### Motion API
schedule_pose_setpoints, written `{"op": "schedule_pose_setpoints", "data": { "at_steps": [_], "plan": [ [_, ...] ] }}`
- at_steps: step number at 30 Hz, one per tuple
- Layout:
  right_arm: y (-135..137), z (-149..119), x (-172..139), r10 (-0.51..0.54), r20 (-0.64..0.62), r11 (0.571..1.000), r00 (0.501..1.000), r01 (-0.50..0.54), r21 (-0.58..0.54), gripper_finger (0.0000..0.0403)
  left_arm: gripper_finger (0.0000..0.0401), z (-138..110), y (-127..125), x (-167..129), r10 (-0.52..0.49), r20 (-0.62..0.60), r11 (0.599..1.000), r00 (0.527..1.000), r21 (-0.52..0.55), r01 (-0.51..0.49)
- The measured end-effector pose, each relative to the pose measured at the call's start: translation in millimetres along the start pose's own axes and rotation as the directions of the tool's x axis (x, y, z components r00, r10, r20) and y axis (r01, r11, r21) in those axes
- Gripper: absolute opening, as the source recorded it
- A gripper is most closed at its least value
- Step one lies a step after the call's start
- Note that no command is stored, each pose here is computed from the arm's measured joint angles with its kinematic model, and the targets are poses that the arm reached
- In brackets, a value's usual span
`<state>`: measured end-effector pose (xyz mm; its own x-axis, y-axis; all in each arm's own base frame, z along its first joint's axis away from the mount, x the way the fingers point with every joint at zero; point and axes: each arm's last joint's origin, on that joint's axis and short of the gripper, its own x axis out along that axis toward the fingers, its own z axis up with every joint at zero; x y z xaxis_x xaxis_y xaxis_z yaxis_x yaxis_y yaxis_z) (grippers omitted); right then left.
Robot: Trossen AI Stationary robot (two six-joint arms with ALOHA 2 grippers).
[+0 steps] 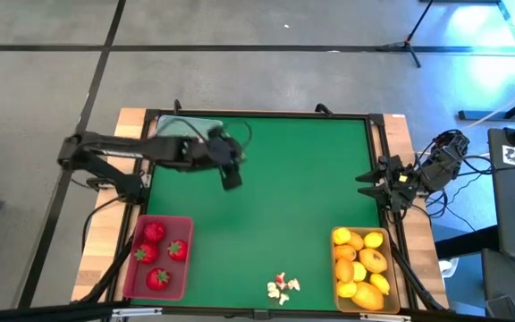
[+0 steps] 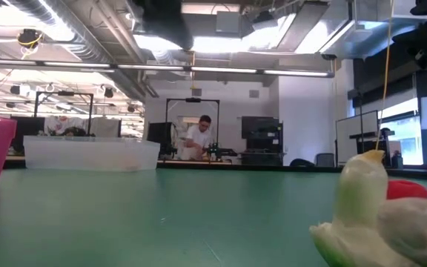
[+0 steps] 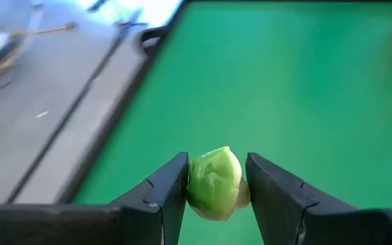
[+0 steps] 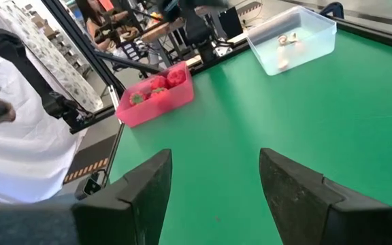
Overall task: Sort produce into baskets
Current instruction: Put the green mushroom into the white bin
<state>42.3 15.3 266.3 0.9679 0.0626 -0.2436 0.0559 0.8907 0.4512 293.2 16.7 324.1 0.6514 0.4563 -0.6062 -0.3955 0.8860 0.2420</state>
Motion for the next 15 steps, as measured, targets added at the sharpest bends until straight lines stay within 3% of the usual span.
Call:
{"op": "schedule_pose_setpoints", "data": {
  "at_steps": [6,15],
  "plan": [
    [0.2,-0.4,0.5,-0.003,-0.004,1.0,1.0,0.003,-0.005,0.0221,0.0143,-11.7,51.8,-21.7,0.151,-0.029,0.98,0.988,-0.124,-0.153],
    [-0.2,-1.0,0.5,-0.004,-0.012,1.0,1.0,0.004,0.009,0.0221,0.0143,-85.1,86.8,-29.6,0.272,-0.052,0.912,0.961,-0.306,-0.274]
  ]
}}
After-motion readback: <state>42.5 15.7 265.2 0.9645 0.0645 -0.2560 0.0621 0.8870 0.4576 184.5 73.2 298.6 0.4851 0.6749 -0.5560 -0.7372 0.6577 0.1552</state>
